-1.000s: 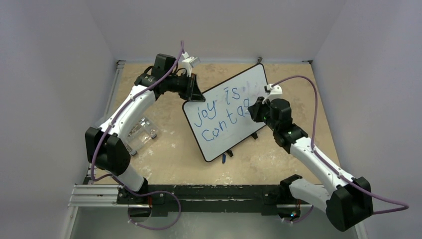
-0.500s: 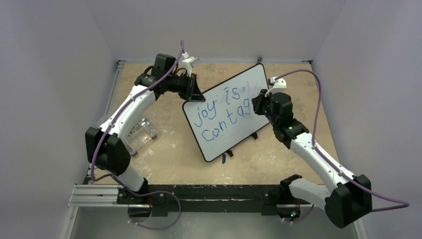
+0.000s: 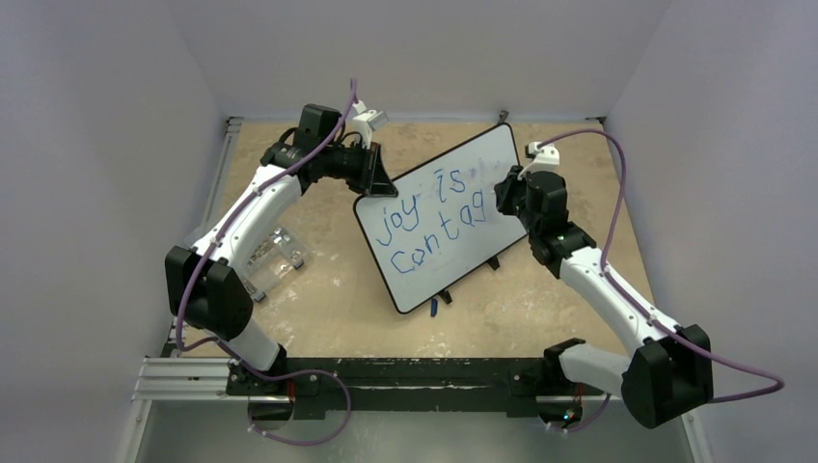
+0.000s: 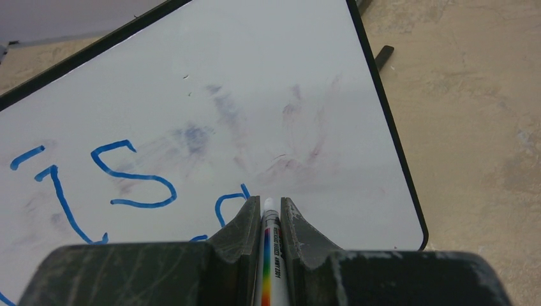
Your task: Write a sentence on the whiteboard
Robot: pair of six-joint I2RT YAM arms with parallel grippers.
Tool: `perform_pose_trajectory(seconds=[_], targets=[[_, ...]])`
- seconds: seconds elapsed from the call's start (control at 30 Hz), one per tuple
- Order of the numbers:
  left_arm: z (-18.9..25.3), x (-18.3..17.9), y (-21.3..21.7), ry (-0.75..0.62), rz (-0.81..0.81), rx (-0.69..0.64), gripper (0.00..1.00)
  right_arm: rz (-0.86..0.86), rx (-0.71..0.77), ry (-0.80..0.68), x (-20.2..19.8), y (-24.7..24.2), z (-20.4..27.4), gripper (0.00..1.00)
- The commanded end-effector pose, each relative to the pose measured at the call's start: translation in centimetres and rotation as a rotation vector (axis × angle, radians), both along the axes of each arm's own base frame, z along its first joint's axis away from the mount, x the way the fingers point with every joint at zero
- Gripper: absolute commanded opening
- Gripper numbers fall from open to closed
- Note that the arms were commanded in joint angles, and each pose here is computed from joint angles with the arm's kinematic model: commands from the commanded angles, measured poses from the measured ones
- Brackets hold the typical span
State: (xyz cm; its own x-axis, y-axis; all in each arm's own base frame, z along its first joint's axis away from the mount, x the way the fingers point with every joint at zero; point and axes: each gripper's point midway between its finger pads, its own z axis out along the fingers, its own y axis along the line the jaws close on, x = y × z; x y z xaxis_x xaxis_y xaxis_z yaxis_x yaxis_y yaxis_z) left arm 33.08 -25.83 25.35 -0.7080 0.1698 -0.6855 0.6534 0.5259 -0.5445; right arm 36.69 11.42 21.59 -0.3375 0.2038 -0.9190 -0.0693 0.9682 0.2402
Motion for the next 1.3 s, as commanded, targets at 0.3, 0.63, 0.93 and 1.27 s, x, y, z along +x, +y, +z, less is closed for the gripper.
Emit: perform_pose_trajectory(seconds=[0.3, 0.63, 0.93, 1.27], targets=[[2.5, 1.0, 0.4, -0.155, 0.006, 0.0, 0.0, -0.012, 0.036, -0.074, 2.5, 0.1, 2.2, 0.0], [2.5, 1.0, 0.4, -0.155, 0.006, -0.001, 0.0, -0.005, 0.022, -0.018, 1.3, -0.2, -1.1, 0.0], [2.5, 0.9, 0.4, -0.155, 0.005, -0.001, 0.0, 0.019, 0.019, 0.052, -0.3, -0.3, -4.8, 0.0], [2.5, 0.9, 0.3, -0.153, 0.004, -0.003, 0.0, 0.022, 0.044, 0.047, -1.6, -0.4, -4.2, 0.0]])
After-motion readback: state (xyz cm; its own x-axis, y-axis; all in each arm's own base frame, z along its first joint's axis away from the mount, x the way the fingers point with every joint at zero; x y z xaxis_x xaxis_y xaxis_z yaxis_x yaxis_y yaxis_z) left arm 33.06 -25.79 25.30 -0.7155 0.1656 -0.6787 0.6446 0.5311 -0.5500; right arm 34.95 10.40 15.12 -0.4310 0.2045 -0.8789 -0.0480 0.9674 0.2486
